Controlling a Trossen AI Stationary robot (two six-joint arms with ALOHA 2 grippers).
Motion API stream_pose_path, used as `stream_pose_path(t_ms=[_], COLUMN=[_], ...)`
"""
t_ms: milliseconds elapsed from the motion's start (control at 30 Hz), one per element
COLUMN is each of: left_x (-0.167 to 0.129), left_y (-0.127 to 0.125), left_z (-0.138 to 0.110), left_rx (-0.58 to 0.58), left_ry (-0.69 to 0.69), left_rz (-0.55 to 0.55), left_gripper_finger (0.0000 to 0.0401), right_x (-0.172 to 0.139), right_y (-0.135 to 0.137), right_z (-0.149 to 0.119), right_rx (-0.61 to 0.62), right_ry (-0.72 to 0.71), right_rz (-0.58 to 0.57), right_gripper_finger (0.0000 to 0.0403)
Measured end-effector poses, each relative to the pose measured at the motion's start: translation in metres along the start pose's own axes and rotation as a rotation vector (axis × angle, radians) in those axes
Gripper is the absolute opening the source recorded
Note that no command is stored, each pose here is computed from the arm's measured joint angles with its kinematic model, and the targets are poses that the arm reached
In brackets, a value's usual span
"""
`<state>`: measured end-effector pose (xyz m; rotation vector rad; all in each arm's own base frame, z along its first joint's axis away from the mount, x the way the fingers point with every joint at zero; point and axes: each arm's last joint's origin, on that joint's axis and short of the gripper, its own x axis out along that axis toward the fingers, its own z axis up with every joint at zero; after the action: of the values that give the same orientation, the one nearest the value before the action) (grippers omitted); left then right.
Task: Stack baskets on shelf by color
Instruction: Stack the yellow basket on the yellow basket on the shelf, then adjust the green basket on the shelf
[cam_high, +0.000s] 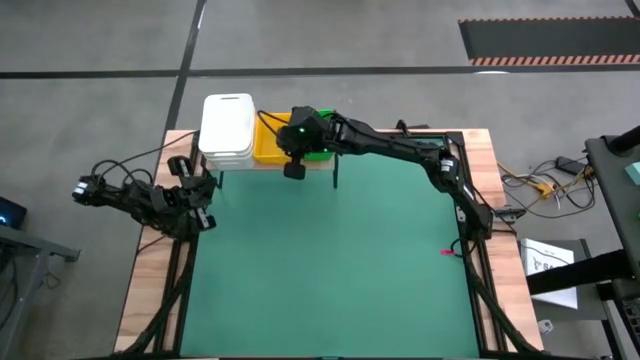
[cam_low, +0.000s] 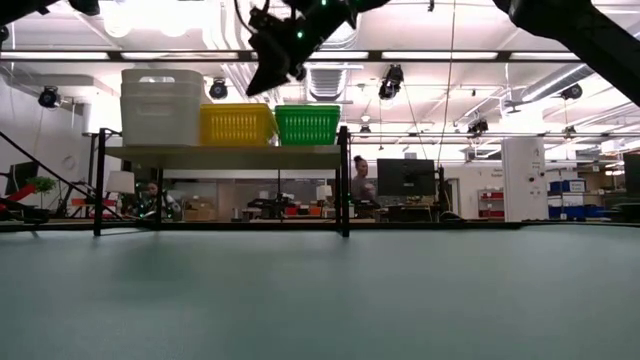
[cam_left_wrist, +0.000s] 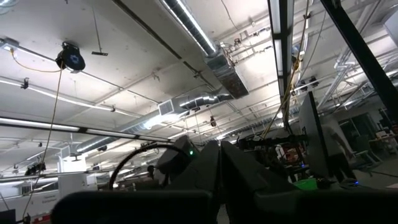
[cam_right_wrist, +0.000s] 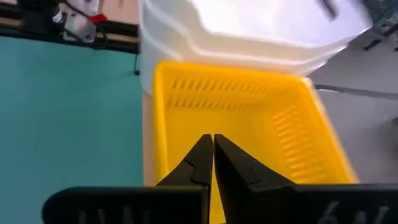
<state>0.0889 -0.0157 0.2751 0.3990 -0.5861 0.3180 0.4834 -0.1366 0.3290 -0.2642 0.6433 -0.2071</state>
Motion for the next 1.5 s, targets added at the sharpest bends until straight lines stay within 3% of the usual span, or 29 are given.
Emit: stream_pose_path(t_ms=[300, 567, 767, 1133, 1500], left_x=[0.0, 0.0, 0.0, 0.0, 0.0], left_y=[0.0, 0.0, 0.0, 0.0, 0.0], left_z=[0.0, 0.0, 0.0, 0.0, 0.0], left_rx=[0.0, 0.002, 0.018, 0.019, 0.019], left_ry=[0.0, 0.0, 0.001, 0.001, 0.001], left_rz=[0.0, 0.0, -0.001, -0.001, -0.001], left_gripper_finger=[0.0, 0.0, 0.0, 0.0, 0.0], right_x=[-0.031, -0.042, -0.034, -0.039, -0.04], right_y=[-0.007, -0.028, -0.026, -0.015, -0.012], right_z=[0.013, -0.014, -0.027, -0.026, -0.026], right_rx=[-0.021, 0.022, 0.011, 0.001, 0.007], right_ry=[0.057, 0.283, 0.372, 0.387, 0.399], right_rz=[-0.067, -0.061, -0.018, 0.077, 0.084], right_gripper_finger=[0.0008, 0.0008, 0.0008, 0.0008, 0.0008])
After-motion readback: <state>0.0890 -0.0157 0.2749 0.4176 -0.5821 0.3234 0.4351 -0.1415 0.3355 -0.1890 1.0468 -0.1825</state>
